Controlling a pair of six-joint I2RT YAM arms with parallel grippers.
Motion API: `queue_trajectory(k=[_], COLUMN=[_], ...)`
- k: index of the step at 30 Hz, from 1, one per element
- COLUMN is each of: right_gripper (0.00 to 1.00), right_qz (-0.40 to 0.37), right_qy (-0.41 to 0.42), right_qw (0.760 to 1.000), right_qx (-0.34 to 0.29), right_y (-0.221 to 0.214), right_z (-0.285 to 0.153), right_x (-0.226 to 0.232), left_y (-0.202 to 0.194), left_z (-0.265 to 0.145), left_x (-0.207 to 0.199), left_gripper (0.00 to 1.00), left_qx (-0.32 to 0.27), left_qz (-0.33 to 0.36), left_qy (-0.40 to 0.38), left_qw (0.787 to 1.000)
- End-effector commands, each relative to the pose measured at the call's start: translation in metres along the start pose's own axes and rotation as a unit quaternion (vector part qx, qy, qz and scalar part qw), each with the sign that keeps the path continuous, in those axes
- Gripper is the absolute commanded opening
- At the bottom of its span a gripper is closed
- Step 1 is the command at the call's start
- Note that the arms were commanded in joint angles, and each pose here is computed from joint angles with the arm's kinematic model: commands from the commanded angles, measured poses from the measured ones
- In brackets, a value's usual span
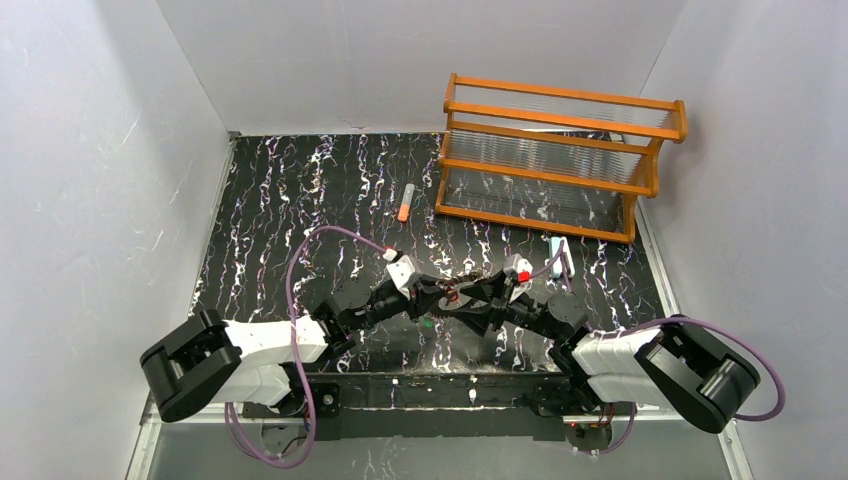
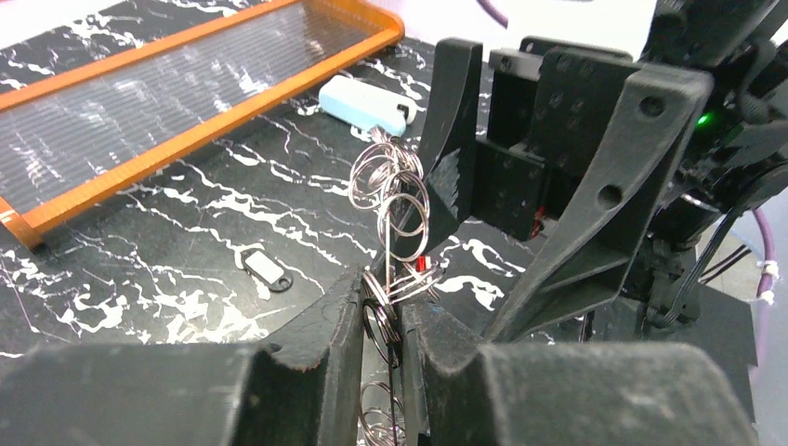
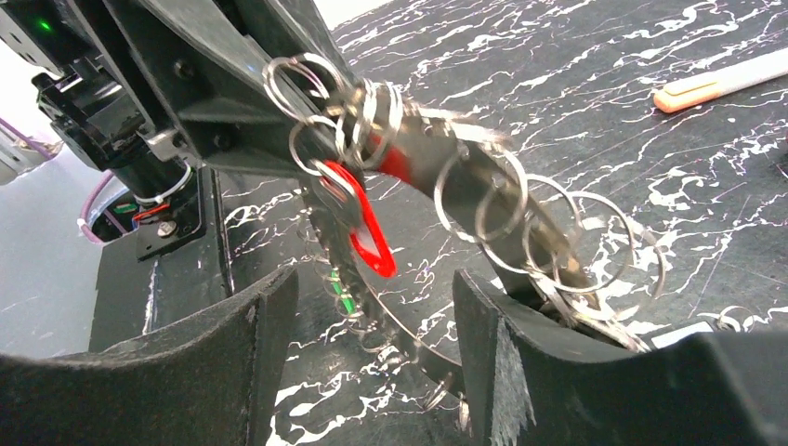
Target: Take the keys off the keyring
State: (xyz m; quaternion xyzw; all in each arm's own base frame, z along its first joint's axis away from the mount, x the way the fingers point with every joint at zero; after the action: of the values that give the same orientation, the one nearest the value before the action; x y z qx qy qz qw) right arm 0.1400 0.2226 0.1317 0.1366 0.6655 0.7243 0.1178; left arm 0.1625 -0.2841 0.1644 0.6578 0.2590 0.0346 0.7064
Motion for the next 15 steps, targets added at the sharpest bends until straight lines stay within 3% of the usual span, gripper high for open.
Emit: queue_trajectory(k=[1, 15], right_gripper=[0.7, 0.7], right_qz=[-0.037, -0.063], right_qy=[-0.006, 0.037], right_qw=[0.998, 0.992], right_qx=[-0.054, -0.101], right_y=[0.025, 0.053], right_z=[0.01, 0.023], right_x=[-0.009, -0.006], left_y=[0.048, 0.065], left_z=[0.004, 0.005], left_x=[-0.023, -0.034], left_gripper=[0.0, 0.0], left_qx=[-0.077, -0.095], left_qz=[0.004, -0.001], left_qy=[-0.048, -0.075], left_qw=[0.996, 0.993])
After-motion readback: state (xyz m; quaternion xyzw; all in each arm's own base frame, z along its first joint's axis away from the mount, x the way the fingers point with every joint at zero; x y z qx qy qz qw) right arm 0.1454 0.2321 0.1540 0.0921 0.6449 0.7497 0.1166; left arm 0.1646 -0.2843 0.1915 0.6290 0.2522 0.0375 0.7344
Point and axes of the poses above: each gripper's point midway between its finger pads, its own z axis out along the fingers, its own x axis along the line the jaws close on, y = z × x, the point moved 5 cm from there along -z, back along the fingers, and after that the axes turned 13 degrees about -z, right-handed, at the moved point
